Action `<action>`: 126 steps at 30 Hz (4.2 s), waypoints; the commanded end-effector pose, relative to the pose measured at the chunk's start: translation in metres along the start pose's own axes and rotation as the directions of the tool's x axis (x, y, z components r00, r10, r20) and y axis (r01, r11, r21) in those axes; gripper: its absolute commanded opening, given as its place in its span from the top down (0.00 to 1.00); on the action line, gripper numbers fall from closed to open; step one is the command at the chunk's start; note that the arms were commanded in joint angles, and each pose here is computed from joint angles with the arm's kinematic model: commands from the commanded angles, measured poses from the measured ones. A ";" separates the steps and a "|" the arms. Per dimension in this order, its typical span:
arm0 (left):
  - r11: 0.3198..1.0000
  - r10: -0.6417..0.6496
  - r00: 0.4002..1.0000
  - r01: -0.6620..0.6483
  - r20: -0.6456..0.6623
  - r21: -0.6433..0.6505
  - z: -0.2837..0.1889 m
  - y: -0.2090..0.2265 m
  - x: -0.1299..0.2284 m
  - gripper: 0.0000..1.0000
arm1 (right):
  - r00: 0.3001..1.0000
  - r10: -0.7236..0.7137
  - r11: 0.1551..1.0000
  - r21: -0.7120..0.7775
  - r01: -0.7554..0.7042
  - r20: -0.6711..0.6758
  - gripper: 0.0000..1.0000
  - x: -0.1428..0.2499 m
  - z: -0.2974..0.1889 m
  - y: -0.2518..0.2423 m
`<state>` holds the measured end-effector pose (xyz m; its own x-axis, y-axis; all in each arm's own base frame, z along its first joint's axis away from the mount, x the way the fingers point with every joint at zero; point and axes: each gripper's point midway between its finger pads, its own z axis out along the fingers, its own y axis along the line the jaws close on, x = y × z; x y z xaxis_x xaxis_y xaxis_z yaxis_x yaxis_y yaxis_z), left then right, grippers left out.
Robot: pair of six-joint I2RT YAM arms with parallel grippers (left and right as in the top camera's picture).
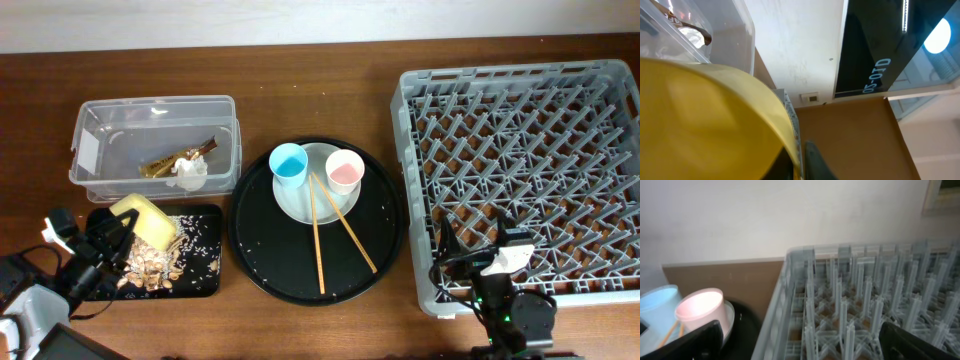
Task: Sort waste into correct bins and load items into the dishwasher rack
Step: 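Tip the yellow bowl over the black tray to empty rice, then carry the empty yellow bowl toward the round tray center, then grasp the yellow bowl with the right gripper from the left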
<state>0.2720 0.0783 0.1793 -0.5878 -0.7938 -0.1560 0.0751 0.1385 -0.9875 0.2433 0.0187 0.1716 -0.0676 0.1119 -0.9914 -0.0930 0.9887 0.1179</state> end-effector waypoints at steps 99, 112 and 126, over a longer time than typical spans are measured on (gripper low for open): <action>0.528 0.056 0.646 -0.666 -0.761 -0.527 0.129 0.015 0.207 1.00 | 0.338 -0.330 0.893 -0.407 -0.189 -0.881 0.34 0.025 0.042 0.189; 0.549 0.043 0.641 -0.656 -0.766 -0.518 0.129 0.012 0.212 1.00 | 0.288 -0.366 0.884 -0.428 -0.189 -0.885 0.83 0.055 0.050 0.204; 0.594 0.040 0.633 -0.637 -0.773 -0.491 0.134 0.007 0.219 0.99 | 0.275 -0.366 0.886 -0.423 -0.188 -0.889 0.96 0.057 0.048 0.202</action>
<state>0.2510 -0.1692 0.1260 -0.9941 -0.0402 -0.1003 0.0096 0.8919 -0.4522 0.2706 0.2235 0.1333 -0.8762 -0.4049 -0.2614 -0.4725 0.8286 0.3004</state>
